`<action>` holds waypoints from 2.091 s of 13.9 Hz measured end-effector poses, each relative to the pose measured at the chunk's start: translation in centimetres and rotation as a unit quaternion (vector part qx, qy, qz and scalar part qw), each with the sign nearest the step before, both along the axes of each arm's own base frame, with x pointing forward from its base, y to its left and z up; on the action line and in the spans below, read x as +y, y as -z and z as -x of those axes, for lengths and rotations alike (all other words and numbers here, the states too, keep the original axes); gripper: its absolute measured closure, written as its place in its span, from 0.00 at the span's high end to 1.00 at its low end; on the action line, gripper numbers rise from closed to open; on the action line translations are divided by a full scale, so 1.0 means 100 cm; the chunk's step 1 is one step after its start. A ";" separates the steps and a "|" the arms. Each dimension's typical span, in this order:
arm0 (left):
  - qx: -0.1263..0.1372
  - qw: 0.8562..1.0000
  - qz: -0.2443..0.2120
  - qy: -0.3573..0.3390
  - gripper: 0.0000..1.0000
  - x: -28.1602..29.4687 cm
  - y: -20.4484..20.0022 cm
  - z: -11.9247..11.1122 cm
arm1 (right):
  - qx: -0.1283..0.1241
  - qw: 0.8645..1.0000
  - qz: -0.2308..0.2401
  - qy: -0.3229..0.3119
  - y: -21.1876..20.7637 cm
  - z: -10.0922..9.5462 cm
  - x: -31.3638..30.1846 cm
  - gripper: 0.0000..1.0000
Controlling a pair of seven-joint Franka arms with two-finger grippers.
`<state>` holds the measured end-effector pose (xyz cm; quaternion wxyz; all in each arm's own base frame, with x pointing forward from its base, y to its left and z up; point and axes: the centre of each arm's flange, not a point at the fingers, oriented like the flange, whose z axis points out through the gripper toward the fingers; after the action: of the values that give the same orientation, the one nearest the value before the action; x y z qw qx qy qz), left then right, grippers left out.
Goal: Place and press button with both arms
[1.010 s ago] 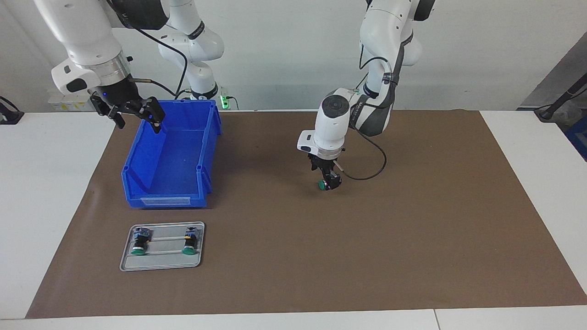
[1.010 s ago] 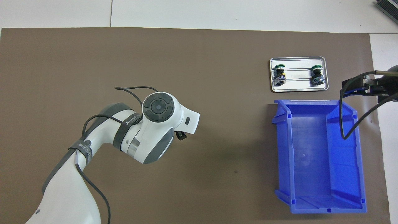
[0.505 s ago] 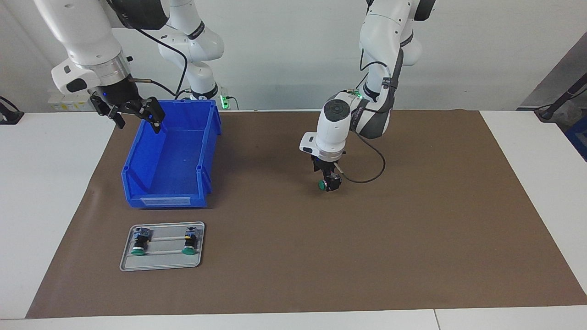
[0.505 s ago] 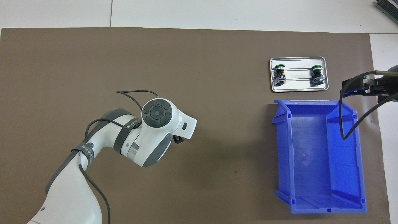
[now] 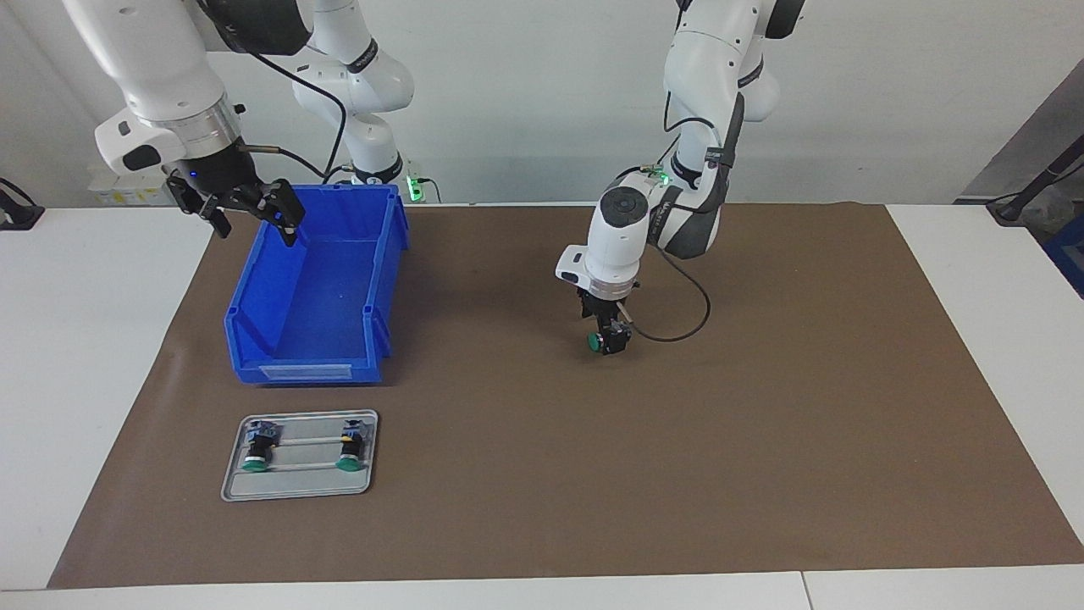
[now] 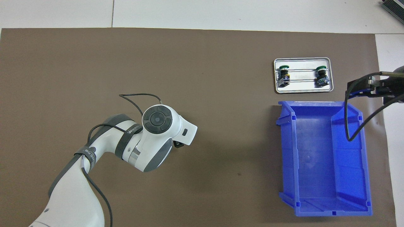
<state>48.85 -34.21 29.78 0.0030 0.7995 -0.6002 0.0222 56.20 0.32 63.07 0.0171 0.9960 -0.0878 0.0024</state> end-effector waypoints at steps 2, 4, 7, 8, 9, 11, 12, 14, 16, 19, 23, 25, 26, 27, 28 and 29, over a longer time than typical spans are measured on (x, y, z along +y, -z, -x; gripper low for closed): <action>-0.003 1.000 0.002 0.007 1.00 0.000 0.002 0.001 | 0.000 1.000 0.000 0.000 0.000 0.000 0.000 1.00; -0.009 1.000 0.006 0.011 1.00 0.000 0.002 0.001 | 0.000 1.000 0.000 0.000 0.000 0.000 0.000 1.00; -0.014 1.000 0.009 0.014 0.96 0.001 0.006 0.002 | 0.000 1.000 0.000 0.000 0.000 0.000 0.000 1.00; -0.014 1.000 0.010 0.015 0.93 0.001 0.006 0.002 | 0.000 1.000 0.000 0.000 0.000 0.000 0.000 1.00; -0.015 1.000 0.010 0.016 0.92 0.001 0.006 0.002 | 0.000 1.000 0.000 0.000 0.000 0.000 0.000 1.00; -0.016 1.000 0.011 0.016 0.85 0.001 0.005 0.002 | 0.000 1.000 0.000 0.000 0.000 0.000 0.000 1.00; -0.016 1.000 0.011 0.016 0.75 0.001 0.005 0.002 | 0.000 1.000 0.000 0.000 0.000 0.000 0.000 1.00; -0.017 1.000 0.012 0.016 0.67 0.001 0.005 0.001 | 0.000 1.000 0.000 0.000 0.000 0.000 0.000 1.00; -0.019 1.000 0.013 0.016 0.44 0.001 0.003 0.001 | 0.000 1.000 0.000 0.000 0.000 0.000 0.000 1.00; -0.021 1.000 0.013 0.018 0.40 0.002 0.001 -0.002 | 0.000 1.000 0.000 0.000 0.000 0.000 0.000 1.00; -0.033 0.999 0.019 0.014 0.40 0.004 -0.012 -0.014 | 0.000 1.000 0.000 0.000 0.000 0.000 0.000 1.00; -0.037 0.999 0.021 0.003 0.40 0.011 -0.033 -0.034 | 0.000 1.000 0.000 0.000 0.000 0.000 0.000 1.00; -0.041 0.999 0.023 -0.004 0.40 0.016 -0.046 -0.045 | 0.000 1.000 0.000 0.000 0.000 0.000 0.000 1.00; -0.043 0.998 0.031 -0.019 0.40 0.022 -0.059 -0.057 | 0.000 1.000 0.000 0.000 0.000 0.000 0.000 1.00; -0.042 0.997 0.049 -0.038 0.40 0.031 -0.067 -0.066 | 0.000 1.000 0.000 0.000 0.000 0.000 0.000 1.00; -0.036 0.995 0.073 -0.052 0.40 0.041 -0.075 -0.075 | 0.000 1.000 0.000 0.000 0.000 0.000 0.000 1.00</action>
<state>56.31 -30.15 37.25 0.0387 0.8262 -0.5539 0.0953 56.20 0.29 63.07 0.0171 0.9960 -0.0881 0.0024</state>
